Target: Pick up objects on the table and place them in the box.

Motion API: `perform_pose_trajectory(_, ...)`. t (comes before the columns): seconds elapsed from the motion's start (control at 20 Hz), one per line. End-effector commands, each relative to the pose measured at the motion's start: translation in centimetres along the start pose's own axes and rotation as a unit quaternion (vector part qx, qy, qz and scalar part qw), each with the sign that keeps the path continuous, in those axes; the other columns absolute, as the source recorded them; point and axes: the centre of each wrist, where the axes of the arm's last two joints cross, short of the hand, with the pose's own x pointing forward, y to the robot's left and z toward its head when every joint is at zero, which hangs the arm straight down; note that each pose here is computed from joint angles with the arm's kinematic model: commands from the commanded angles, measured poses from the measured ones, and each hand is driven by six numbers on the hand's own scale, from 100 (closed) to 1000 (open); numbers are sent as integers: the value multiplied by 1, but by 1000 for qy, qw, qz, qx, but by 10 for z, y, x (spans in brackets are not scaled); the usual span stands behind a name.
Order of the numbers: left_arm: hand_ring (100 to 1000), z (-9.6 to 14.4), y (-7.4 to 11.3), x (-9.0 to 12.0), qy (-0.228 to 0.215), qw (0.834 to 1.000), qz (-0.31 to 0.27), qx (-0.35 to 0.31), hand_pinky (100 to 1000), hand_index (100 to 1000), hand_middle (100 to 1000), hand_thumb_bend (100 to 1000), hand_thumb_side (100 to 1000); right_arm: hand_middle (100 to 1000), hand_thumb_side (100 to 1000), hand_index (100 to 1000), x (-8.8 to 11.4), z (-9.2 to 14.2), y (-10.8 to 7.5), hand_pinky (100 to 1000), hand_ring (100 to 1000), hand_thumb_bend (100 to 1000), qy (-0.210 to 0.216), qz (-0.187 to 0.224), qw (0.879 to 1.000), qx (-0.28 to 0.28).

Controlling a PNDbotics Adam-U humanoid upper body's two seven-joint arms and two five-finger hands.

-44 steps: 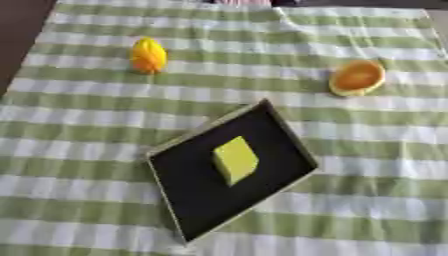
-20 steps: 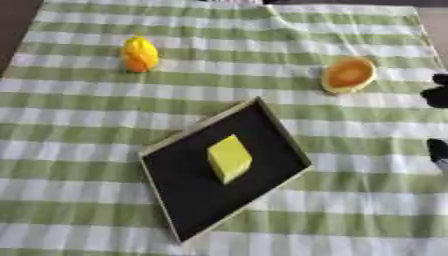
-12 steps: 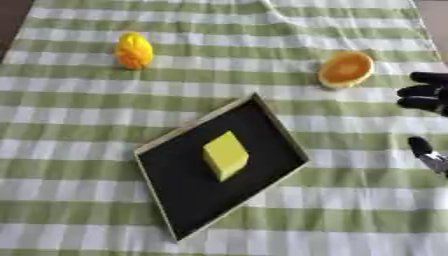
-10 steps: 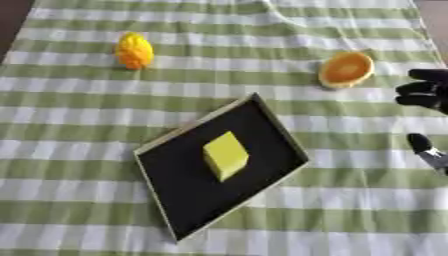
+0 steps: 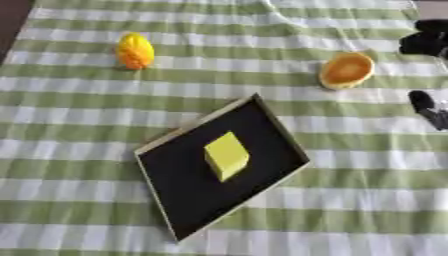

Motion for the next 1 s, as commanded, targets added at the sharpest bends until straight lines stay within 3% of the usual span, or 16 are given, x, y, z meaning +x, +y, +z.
perform_pose_trajectory(0.05,768,-10,3,5,-14,1000,-4,-15,722,838,739,100,566,878,323,939,-17,-4,-12,990,1000,185,16,23,999,28)
perform_pose_trajectory(0.3,767,-11,1,4,-13,1000,1,-12,721,837,737,100,566,871,432,961,-41,-7,-11,992,1000,220,44,29,998,35)
perform_pose_trajectory(0.5,767,-11,0,4,-12,1000,4,-11,720,837,738,100,566,875,547,981,-54,-10,-10,1000,1000,100,64,29,997,41)
perform_pose_trajectory(1.0,765,-12,-2,4,-11,1000,12,-11,720,838,738,100,567,879,473,986,-65,-19,-3,1000,1000,100,100,22,993,52)
